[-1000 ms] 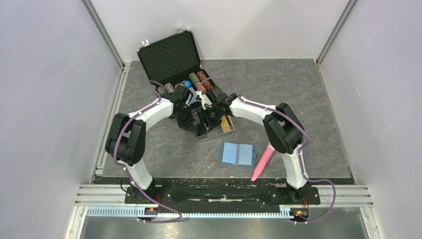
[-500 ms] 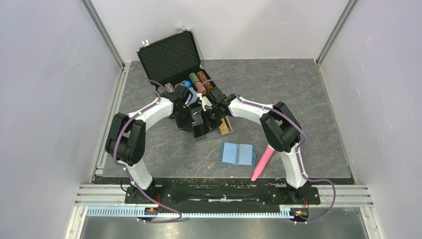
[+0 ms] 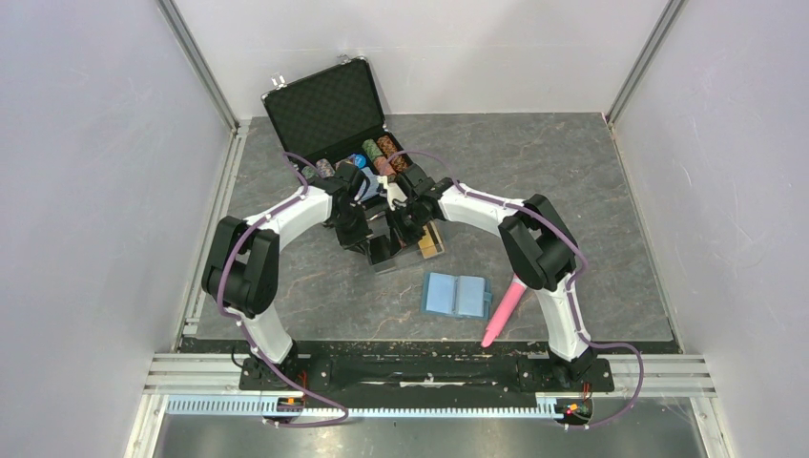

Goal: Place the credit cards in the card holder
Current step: Pick up the credit card from the storage box.

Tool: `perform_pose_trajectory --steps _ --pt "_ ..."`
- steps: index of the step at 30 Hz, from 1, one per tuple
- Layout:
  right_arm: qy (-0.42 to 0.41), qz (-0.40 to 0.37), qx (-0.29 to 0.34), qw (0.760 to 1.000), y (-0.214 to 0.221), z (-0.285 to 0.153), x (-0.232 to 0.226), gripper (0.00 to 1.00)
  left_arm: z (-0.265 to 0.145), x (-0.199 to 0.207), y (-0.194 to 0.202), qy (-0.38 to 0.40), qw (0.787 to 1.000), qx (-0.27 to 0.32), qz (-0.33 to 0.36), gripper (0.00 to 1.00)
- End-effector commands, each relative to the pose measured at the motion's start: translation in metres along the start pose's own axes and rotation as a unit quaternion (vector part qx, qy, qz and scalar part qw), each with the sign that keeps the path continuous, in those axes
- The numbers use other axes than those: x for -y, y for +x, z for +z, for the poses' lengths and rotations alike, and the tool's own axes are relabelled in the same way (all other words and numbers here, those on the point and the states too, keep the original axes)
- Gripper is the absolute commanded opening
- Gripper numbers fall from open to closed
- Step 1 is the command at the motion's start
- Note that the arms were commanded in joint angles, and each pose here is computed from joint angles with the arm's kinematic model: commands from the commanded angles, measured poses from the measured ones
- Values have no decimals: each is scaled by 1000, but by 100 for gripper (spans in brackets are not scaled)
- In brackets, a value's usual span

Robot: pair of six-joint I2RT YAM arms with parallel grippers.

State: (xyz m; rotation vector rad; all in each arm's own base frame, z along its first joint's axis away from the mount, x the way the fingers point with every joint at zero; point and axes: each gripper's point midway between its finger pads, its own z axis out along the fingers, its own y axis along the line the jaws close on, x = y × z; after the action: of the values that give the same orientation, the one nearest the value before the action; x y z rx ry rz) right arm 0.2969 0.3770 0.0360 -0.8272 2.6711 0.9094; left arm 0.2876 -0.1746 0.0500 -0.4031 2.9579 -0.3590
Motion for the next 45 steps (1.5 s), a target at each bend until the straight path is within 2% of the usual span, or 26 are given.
perform_pose_trajectory --steps 1,9,17,22,26,35,41,45 --pt "-13 -27 35 999 -24 -14 -19 0 -3 14 -3 22 1000 2 18 2" --pt "-43 -14 20 999 -16 -4 -24 8 -1 15 -1 20 1000 -1 22 2" --pt "-81 -5 41 996 -29 -18 -46 0 1 14 0 19 1000 -5 23 2" --pt "-108 5 56 993 -36 -24 -59 0 2 12 1 16 1000 -5 23 2" --pt "-102 11 47 994 -30 -16 -52 1 3 12 2 15 1000 -7 24 2" --pt "-103 14 37 994 -22 -7 -47 9 4 11 3 15 1000 -9 26 2" --pt "-119 18 39 992 -22 -5 -52 4 4 11 4 16 999 -11 27 2" --pt "-115 20 34 993 -18 -1 -48 8 5 11 5 16 999 -13 27 2"
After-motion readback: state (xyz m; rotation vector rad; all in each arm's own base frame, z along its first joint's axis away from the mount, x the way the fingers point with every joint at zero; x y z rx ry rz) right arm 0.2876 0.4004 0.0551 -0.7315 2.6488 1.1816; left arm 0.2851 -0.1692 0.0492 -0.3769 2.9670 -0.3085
